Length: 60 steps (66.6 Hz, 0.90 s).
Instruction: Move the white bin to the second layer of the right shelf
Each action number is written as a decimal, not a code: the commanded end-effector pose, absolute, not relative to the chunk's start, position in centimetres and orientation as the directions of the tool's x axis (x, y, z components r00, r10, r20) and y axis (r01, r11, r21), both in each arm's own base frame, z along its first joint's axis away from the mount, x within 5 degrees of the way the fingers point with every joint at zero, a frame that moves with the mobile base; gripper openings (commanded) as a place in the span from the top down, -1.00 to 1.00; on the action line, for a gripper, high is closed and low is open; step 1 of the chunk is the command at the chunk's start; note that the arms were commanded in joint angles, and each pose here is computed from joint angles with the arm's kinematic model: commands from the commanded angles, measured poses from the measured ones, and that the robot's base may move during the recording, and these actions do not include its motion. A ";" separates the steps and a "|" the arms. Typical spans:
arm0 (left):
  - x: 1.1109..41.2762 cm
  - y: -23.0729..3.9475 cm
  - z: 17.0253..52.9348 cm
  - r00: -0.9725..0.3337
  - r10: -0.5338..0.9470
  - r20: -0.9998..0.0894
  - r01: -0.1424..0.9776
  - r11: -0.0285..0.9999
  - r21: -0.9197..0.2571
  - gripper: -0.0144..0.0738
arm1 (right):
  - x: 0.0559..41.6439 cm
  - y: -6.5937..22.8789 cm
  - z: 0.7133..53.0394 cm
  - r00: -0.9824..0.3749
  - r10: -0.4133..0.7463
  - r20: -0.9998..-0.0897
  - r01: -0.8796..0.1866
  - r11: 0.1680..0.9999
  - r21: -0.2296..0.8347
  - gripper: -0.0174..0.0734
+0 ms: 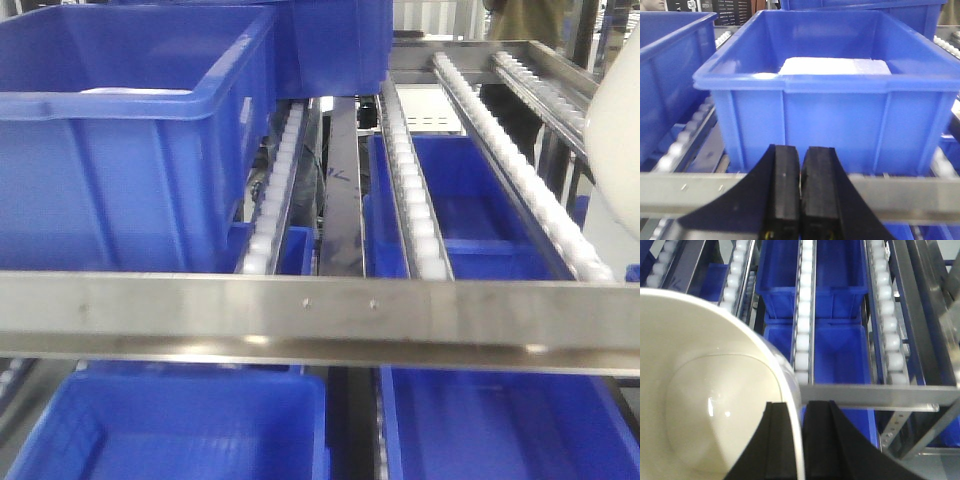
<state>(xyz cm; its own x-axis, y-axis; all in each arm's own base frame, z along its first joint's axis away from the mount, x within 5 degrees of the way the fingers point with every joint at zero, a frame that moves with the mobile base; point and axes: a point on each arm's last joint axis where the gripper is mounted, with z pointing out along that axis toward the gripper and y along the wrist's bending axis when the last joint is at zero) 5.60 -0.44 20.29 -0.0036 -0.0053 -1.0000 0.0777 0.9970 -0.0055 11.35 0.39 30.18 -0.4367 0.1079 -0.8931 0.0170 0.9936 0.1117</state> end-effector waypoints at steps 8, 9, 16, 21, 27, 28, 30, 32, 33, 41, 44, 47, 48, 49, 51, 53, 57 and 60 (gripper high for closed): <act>5.6 -0.5 19.9 0.055 -0.021 -0.998 0.081 0.997 -0.016 0.48 | 11.6 0.4 32.1 -0.316 0.115 -0.942 0.002 0.993 0.120 0.47; 5.6 -0.5 19.9 0.055 -0.021 -0.998 0.081 0.997 -0.016 0.48 | 11.6 0.4 32.1 -0.316 0.115 -0.942 0.002 0.993 0.120 0.47; 5.6 -0.5 19.9 0.055 -0.021 -0.998 0.081 0.997 -0.016 0.48 | 11.6 0.4 32.1 -0.316 0.115 -0.942 0.002 0.993 0.120 0.47; 5.6 -0.5 19.9 0.055 -0.021 -0.998 0.081 0.997 -0.016 0.48 | 11.7 0.4 32.1 -0.315 0.115 -0.942 0.002 0.993 0.120 0.47; 5.6 -0.5 19.9 0.055 -0.021 -0.998 0.081 0.997 -0.016 0.48 | 11.7 0.4 32.1 -0.315 0.115 -0.942 0.002 0.993 0.120 0.47; 5.6 -0.5 19.9 0.055 -0.021 -0.998 0.081 0.997 -0.016 0.48 | 11.7 0.4 32.1 -0.315 0.115 -0.942 0.002 0.993 0.120 0.47; 5.6 -0.5 19.9 0.055 -0.021 -0.998 0.081 0.997 -0.016 0.48 | 11.7 0.4 32.1 -0.315 0.115 -0.942 0.002 0.993 0.120 0.47; 5.6 -0.5 19.9 0.055 -0.021 -0.998 0.081 0.997 -0.016 0.48 | 11.7 0.4 32.1 -0.315 0.115 -0.942 0.002 0.993 0.120 0.47; 5.6 -0.5 19.9 0.055 -0.021 -0.998 0.081 0.997 -0.016 0.48 | 11.7 0.4 32.1 -0.315 0.115 -0.942 0.002 0.993 0.120 0.47; 5.6 -0.5 19.9 0.055 -0.021 -0.998 0.081 0.997 -0.016 0.48 | 11.7 0.4 32.1 -0.315 0.115 -0.942 0.002 0.993 0.120 0.47; 5.6 -0.5 19.9 0.055 -0.021 -0.998 0.081 0.997 -0.016 0.48 | 11.7 0.4 32.1 -0.315 0.115 -0.942 0.002 0.993 0.120 0.47; 5.6 -0.5 19.9 0.055 -0.021 -0.998 0.081 0.997 -0.016 0.48 | 11.7 0.4 32.1 -0.315 0.115 -0.942 0.002 0.993 0.120 0.47; 5.6 -0.5 19.9 0.055 -0.021 -0.998 0.081 0.997 -0.016 0.48 | 11.7 0.4 32.1 -0.315 0.115 -0.942 0.002 0.993 0.120 0.47; 5.6 -0.5 19.9 0.055 -0.021 -0.998 0.081 0.997 -0.016 0.48 | 11.7 0.4 32.1 -0.315 0.115 -0.942 0.002 0.993 0.120 0.47; 5.6 -0.5 19.9 0.055 -0.021 -0.998 0.081 0.997 -0.016 0.48 | 11.7 0.4 32.1 -0.315 0.115 -0.942 0.002 0.993 0.120 0.47; 5.6 -0.5 19.9 0.055 -0.021 -0.998 0.081 0.997 -0.016 0.48 | 11.7 0.4 32.1 -0.315 0.115 -0.942 0.002 0.993 0.120 0.47; 5.6 -0.5 19.9 0.055 -0.021 -0.998 0.081 0.997 -0.016 0.48 | 11.7 0.4 32.1 -0.315 0.115 -0.942 0.002 0.993 0.120 0.47; 5.6 -0.5 19.9 0.055 -0.021 -0.998 0.081 0.997 -0.016 0.48 | 11.7 0.4 32.1 -0.315 0.115 -0.942 0.002 0.993 0.120 0.47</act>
